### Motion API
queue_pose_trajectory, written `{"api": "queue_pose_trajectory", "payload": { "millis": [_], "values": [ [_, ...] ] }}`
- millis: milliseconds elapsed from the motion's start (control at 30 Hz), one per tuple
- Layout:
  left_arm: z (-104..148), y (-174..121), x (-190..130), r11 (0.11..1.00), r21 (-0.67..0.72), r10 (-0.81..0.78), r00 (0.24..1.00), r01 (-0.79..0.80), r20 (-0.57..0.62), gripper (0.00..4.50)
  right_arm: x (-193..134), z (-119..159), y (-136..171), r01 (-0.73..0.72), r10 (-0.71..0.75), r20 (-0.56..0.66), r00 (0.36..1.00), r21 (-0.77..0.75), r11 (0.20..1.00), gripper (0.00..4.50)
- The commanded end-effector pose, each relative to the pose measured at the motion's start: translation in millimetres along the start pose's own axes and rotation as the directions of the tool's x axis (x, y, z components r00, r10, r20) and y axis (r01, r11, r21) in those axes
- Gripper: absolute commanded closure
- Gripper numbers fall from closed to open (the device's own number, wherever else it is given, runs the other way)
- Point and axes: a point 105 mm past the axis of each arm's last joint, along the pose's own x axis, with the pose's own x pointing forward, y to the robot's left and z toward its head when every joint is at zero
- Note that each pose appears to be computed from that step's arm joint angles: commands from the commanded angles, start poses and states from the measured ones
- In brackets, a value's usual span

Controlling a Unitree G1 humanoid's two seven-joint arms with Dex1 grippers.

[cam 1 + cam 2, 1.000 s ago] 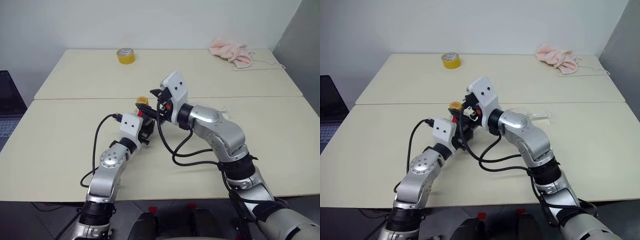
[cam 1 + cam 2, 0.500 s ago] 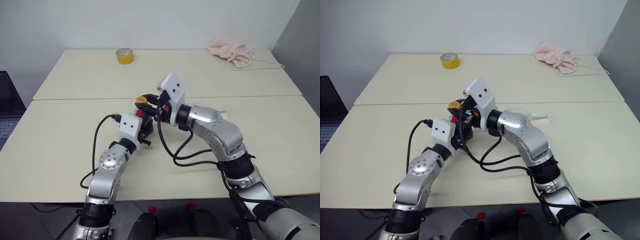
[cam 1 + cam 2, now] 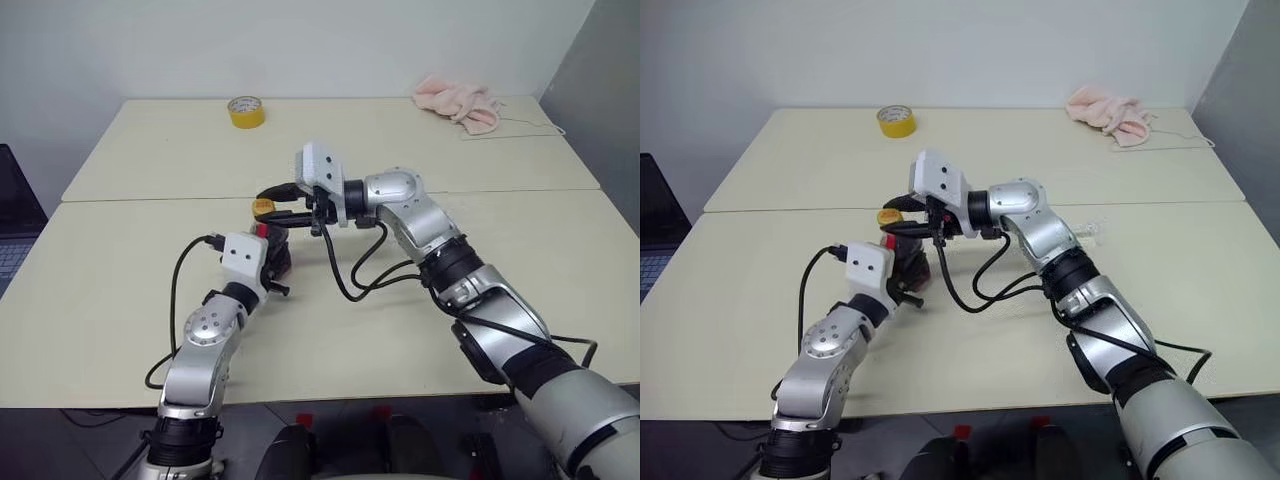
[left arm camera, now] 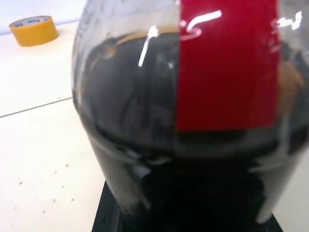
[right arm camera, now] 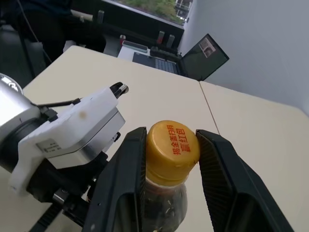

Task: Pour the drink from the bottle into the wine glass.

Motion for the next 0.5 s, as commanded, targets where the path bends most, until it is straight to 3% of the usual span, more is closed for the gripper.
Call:
{"api": "queue_pose_trajectory", "payload": {
  "millis": [33, 267, 300, 500],
  "values": [
    [26, -17, -4, 0.998, 0.024, -0.068, 0.993, 0.066, 0.097, 3.66, -8, 9, -12, 0.008, -0.011, -0.023, 1.000, -0.128, 0.992, 3.26],
    [27, -16, -3, 0.998, 0.025, -0.066, 0.993, 0.064, 0.099, 3.66, -15, 10, -5, -0.044, 0.043, 0.028, 0.999, 0.050, 0.998, 3.26],
    [27, -16, -3, 0.998, 0.025, -0.066, 0.993, 0.064, 0.099, 3.68, -17, 9, -5, -0.041, 0.039, 0.029, 0.999, 0.079, 0.996, 2.51],
    [28, -16, -2, 0.998, 0.024, -0.066, 0.993, 0.064, 0.102, 3.71, -26, 11, -1, 0.010, -0.022, 0.063, 0.998, 0.184, 0.983, 0.52]
  ]
}}
